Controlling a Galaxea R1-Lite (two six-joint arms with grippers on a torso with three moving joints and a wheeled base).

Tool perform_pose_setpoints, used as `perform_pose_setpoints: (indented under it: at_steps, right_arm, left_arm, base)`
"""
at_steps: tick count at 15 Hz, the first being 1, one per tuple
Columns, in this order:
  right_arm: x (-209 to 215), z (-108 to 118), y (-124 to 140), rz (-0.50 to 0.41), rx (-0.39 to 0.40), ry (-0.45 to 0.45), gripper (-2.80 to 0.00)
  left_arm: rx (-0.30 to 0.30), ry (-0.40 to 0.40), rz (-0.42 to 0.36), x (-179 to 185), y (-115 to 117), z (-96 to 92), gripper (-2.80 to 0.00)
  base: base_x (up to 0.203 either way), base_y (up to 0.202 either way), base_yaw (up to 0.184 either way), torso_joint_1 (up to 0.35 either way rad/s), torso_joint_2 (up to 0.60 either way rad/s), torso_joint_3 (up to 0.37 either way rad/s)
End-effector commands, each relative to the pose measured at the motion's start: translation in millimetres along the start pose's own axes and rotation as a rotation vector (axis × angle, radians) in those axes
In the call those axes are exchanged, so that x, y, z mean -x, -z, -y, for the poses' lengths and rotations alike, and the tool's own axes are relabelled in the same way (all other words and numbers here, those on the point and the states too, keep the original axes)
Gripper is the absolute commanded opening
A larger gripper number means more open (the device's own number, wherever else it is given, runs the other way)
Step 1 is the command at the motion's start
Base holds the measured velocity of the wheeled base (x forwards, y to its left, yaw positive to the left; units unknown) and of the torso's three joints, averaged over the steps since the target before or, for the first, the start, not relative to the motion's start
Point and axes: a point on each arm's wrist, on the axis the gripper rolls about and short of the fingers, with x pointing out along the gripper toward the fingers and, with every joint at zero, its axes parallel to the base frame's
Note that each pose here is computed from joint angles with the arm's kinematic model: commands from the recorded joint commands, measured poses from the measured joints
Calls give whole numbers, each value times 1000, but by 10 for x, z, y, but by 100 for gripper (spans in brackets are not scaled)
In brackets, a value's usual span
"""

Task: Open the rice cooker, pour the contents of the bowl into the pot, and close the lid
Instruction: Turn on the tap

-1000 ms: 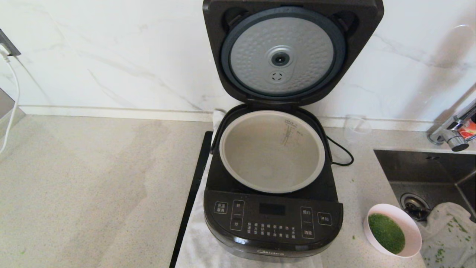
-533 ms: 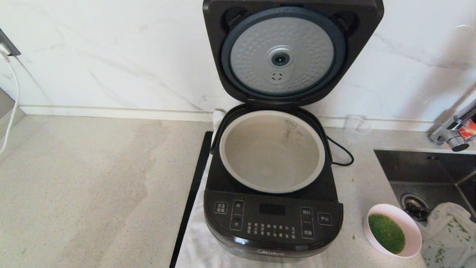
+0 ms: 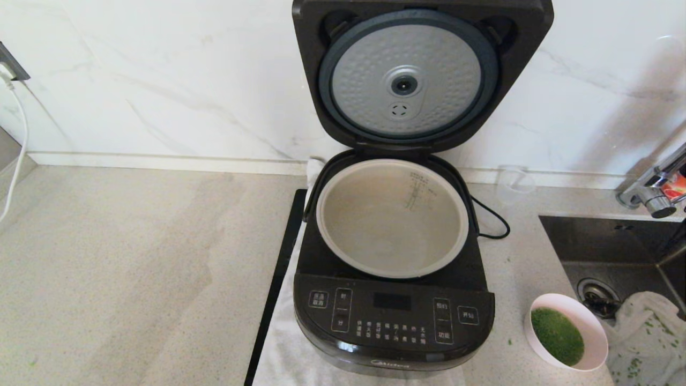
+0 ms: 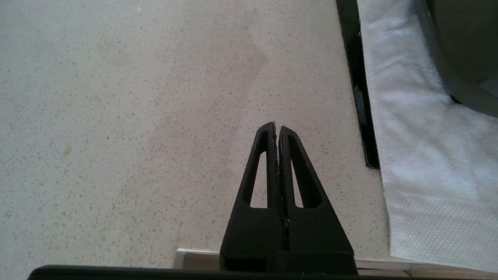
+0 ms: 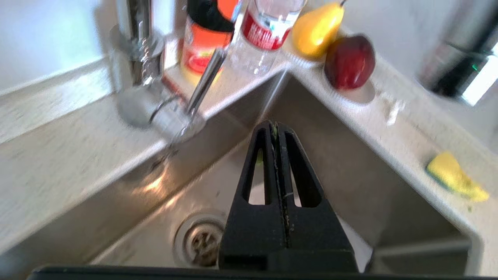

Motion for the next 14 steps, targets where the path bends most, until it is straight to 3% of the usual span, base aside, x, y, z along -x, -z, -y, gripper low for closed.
perform_pose_setpoints:
  at_steps: [1, 14]
  right_arm:
    - [-184, -96, 145, 5, 14, 11, -280]
    - [-717, -494, 225, 122, -12, 5, -280]
  left_arm:
    - [0, 0, 1, 1, 0, 0, -280]
    - [0, 0, 1, 1, 0, 0, -280]
  base:
    - [0, 0, 0, 0, 0, 0]
    - [0, 0, 0, 0, 0, 0]
